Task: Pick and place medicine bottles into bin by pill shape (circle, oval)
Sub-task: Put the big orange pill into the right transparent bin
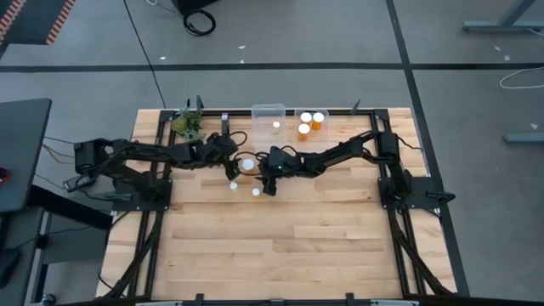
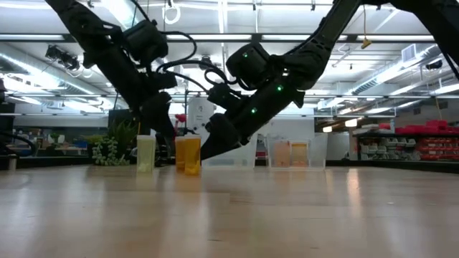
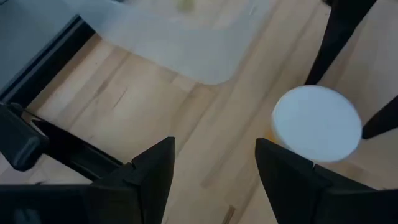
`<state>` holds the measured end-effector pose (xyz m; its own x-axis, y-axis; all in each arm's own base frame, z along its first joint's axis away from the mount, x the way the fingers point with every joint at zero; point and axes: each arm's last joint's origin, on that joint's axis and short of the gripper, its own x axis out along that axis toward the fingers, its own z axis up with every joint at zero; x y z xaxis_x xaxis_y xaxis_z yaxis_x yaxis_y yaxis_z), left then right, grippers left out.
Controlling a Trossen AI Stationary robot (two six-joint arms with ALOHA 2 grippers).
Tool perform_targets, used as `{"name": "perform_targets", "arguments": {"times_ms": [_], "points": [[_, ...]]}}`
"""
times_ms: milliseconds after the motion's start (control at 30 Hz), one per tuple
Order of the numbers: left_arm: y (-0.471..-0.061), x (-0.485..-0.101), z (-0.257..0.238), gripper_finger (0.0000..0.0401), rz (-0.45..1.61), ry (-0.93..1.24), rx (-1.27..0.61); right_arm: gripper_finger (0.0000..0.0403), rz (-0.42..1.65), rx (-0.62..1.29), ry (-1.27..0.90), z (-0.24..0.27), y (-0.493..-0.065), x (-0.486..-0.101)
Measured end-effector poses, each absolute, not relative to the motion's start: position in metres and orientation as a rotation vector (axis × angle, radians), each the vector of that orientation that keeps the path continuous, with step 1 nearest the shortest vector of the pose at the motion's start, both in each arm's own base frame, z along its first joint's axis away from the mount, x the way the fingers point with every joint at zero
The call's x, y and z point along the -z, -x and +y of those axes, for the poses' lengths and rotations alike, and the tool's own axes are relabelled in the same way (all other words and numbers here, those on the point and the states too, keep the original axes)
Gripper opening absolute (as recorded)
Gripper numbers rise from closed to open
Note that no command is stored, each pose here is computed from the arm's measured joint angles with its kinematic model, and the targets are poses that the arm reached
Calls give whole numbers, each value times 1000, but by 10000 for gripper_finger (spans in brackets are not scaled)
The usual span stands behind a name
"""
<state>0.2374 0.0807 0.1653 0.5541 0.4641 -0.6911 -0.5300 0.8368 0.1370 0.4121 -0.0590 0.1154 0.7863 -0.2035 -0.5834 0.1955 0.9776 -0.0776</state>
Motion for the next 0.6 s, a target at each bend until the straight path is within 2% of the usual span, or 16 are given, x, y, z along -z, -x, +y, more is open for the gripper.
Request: {"name": "perform_targets", "arguments": {"times_ms": [400, 600], "points": [[-243, -160, 75, 231, 786, 132, -473, 243, 634, 226, -6, -57, -412, -115], [-247, -161, 68, 231, 768, 119, -444, 263, 617, 215, -21, -57, -413, -116]]}}
